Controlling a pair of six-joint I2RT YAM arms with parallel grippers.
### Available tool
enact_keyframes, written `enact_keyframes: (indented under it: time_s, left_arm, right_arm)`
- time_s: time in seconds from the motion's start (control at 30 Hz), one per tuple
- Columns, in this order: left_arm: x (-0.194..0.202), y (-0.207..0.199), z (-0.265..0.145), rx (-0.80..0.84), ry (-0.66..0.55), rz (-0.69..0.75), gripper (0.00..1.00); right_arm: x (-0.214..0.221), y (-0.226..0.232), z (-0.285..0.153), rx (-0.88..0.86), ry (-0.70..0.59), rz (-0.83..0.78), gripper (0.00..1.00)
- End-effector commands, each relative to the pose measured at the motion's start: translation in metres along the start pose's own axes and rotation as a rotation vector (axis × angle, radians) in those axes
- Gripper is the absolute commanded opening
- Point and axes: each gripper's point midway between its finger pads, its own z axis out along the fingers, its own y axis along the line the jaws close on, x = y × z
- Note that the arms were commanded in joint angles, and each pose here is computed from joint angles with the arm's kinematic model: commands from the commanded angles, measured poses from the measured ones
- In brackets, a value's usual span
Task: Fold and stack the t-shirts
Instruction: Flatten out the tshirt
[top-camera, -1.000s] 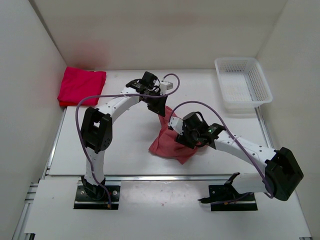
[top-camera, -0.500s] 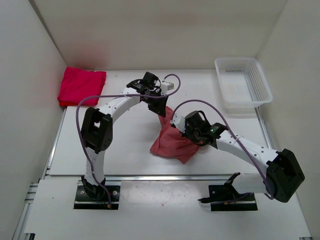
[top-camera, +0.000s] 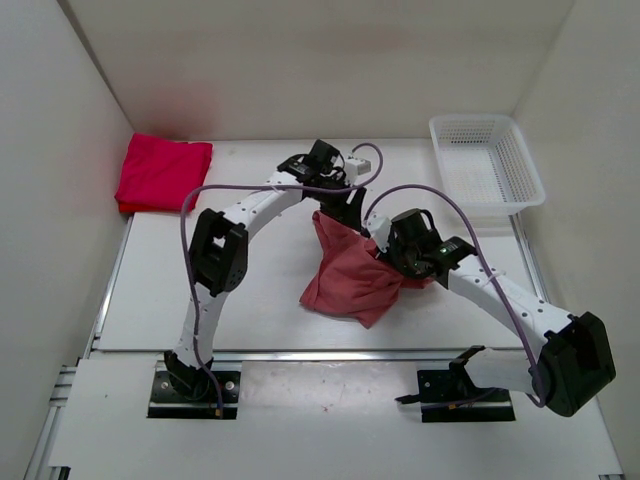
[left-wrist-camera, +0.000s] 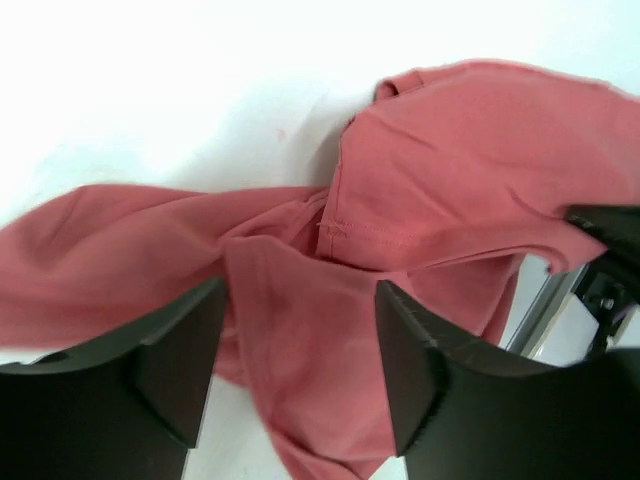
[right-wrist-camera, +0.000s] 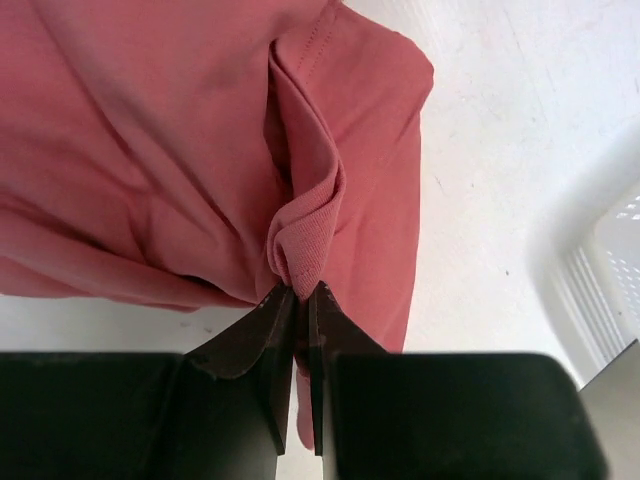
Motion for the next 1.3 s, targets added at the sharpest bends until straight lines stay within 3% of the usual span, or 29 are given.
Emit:
enact_keyframes:
  time_s: [0.0, 0.17, 0.33, 0.43, 0.53, 0.6, 0.63, 0.73, 0.9, 0.97, 1.13, 1.27]
  left_arm:
    - [0.003, -0.017, 0.016, 0.073, 0.017, -0.025, 0.73]
    - [0.017, -0.022, 0.034, 0.091, 0.064, -0.030, 0.83]
    - [0.021, -0.019, 0.046, 0.013, 0.087, 0.024, 0.80]
    - [0.032, -0.014, 0.051, -0.015, 0.123, 0.069, 0.69]
    - [0.059, -0.012, 0.056, -0.024, 0.204, 0.103, 0.43]
    - [0.071, -0.010, 0.056, -0.028, 0.236, 0.105, 0.11]
    - [0.078, -0.008, 0.055, -0.025, 0.249, 0.097, 0.00]
    - [0.063, -0.007, 0.043, 0.000, 0.202, 0.085, 0.00]
    - [-0.013, 0.015, -0.011, -0.122, 0.005, 0.161, 0.00]
    - [-0.037, 0.043, -0.048, -0.205, -0.078, 0.145, 0.00]
    - [-0.084, 0.098, -0.165, -0.443, -0.287, 0.131, 0.00]
    - [-0.112, 0.132, -0.289, -0.686, -0.488, 0.117, 0.00]
  right_arm:
    - [0.000, -0.003, -0.006, 0.000, -0.019, 0.037, 0.00]
    - [0.009, -0.010, -0.006, 0.015, -0.004, 0.080, 0.00]
    - [0.011, -0.012, -0.007, 0.014, 0.005, 0.078, 0.00]
    - [0.011, -0.013, -0.008, 0.019, 0.004, 0.077, 0.00]
    - [0.012, -0.020, -0.010, 0.041, 0.004, 0.081, 0.00]
    - [0.011, -0.030, -0.011, 0.074, -0.005, 0.100, 0.00]
    - [0.010, -0.032, -0.010, 0.078, -0.008, 0.100, 0.00]
    - [0.009, -0.045, -0.012, 0.115, -0.026, 0.126, 0.00]
    - [-0.009, -0.075, -0.017, 0.211, -0.085, 0.132, 0.00]
    - [-0.027, -0.101, -0.027, 0.276, -0.137, 0.163, 0.00]
    - [-0.063, -0.198, -0.075, 0.497, -0.289, 0.349, 0.00]
    - [-0.119, -0.259, -0.134, 0.639, -0.454, 0.327, 0.00]
